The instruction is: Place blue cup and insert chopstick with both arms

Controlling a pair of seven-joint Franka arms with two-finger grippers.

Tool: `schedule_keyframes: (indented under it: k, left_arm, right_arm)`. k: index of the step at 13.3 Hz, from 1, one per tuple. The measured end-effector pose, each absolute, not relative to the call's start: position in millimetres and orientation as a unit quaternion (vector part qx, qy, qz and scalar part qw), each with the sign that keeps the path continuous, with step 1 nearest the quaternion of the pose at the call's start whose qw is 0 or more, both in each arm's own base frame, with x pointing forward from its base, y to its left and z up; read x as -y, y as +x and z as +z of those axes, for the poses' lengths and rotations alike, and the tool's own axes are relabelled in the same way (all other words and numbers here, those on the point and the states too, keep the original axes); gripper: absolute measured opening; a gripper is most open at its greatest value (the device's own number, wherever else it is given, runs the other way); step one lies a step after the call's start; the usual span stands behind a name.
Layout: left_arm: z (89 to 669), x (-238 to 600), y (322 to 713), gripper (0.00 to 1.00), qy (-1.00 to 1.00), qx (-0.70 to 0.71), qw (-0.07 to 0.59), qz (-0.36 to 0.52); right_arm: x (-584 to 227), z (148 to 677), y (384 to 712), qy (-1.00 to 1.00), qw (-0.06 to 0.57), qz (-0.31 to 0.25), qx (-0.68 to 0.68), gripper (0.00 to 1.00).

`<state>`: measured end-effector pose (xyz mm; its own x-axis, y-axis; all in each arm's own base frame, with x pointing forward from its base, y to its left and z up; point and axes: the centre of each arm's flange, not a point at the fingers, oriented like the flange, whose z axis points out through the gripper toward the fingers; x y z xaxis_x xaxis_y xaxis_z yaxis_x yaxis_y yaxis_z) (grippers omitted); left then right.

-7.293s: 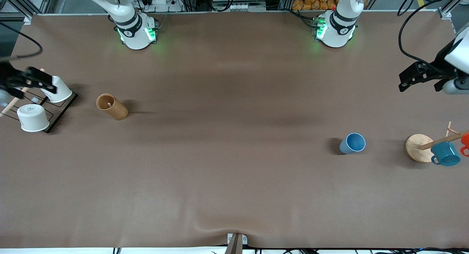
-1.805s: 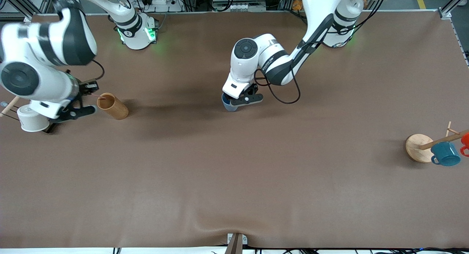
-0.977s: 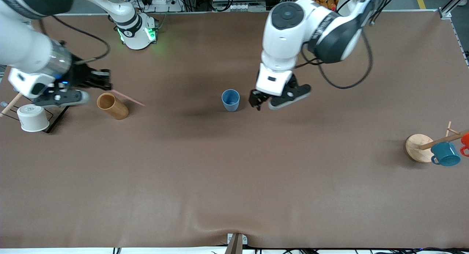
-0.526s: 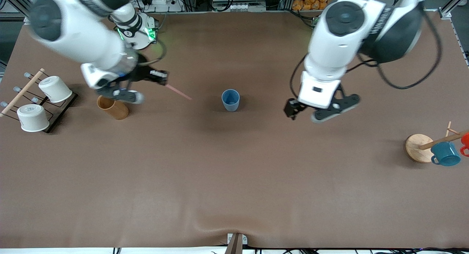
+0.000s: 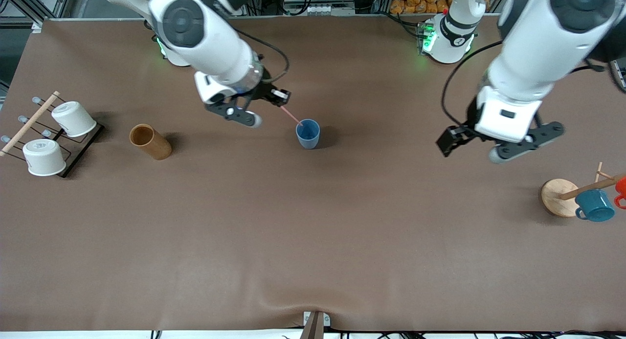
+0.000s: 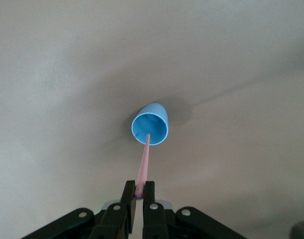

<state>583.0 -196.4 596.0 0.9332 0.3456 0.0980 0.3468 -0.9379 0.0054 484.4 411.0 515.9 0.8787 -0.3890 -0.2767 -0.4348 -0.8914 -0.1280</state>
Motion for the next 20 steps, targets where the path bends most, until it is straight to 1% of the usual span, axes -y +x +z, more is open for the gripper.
schedule_keyframes:
  k: [3, 6, 7, 8, 9, 10, 11, 13, 15, 18, 20]
  left_arm:
    - [621.0, 137.0, 578.3, 1.0, -0.992, 0.114, 0.026, -0.041]
    - [648.3, 59.1, 564.9, 1.0, -0.998, 0.05, 0.014, -0.021]
    - [653.5, 39.0, 560.8, 1.0, -0.999, 0.039, 0.012, -0.019]
    - [655.4, 27.5, 558.1, 1.0, -0.999, 0.033, 0.012, -0.017]
    - [654.9, 23.7, 556.8, 1.0, -0.999, 0.029, 0.013, -0.016]
    - [653.7, 24.8, 556.5, 1.0, -0.999, 0.027, 0.013, -0.014]
    - [652.4, 27.0, 556.4, 1.0, -1.0, 0.025, 0.013, -0.012]
    - [650.7, 28.3, 556.3, 1.0, -1.0, 0.024, 0.013, -0.01]
    - [649.9, 26.5, 556.3, 1.0, -1.0, 0.025, 0.013, -0.009]
    - [649.4, 22.3, 556.2, 1.0, -0.999, 0.029, 0.013, -0.008]
    - [649.3, 21.5, 556.3, 1.0, -0.999, 0.03, 0.013, -0.008]
  right_arm:
    - [-431.0, 491.4, 481.0, -0.965, 0.08, 0.119, -0.22, 0.1]
    - [-445.8, 463.2, 476.2, -0.969, 0.052, 0.113, -0.216, 0.11]
    - [-449.9, 453.8, 474.6, -0.967, 0.044, 0.115, -0.221, 0.18]
    - [-452.6, 445.6, 474.3, -0.966, 0.037, 0.117, -0.229, 0.29]
    - [-453.0, 440.2, 475.5, -0.964, 0.033, 0.119, -0.235, 0.37]
    - [-451.7, 438.7, 477.9, -0.963, 0.033, 0.119, -0.238, 0.49]
    - [-448.1, 442.5, 482.6, -0.962, 0.035, 0.117, -0.243, 0.58]
    - [-425.4, 463.3, 500.9, -0.958, 0.026, 0.123, -0.258, 0.81]
    - [-387.5, 498.1, 524.4, -0.956, 0.019, 0.131, -0.26, 0.99]
    - [-310.2, 533.5, 562.5, -0.966, 0.027, 0.131, -0.222, 1.0]
    - [-253.1, 537.5, 585.1, -0.974, 0.031, 0.129, -0.182, 1.0]
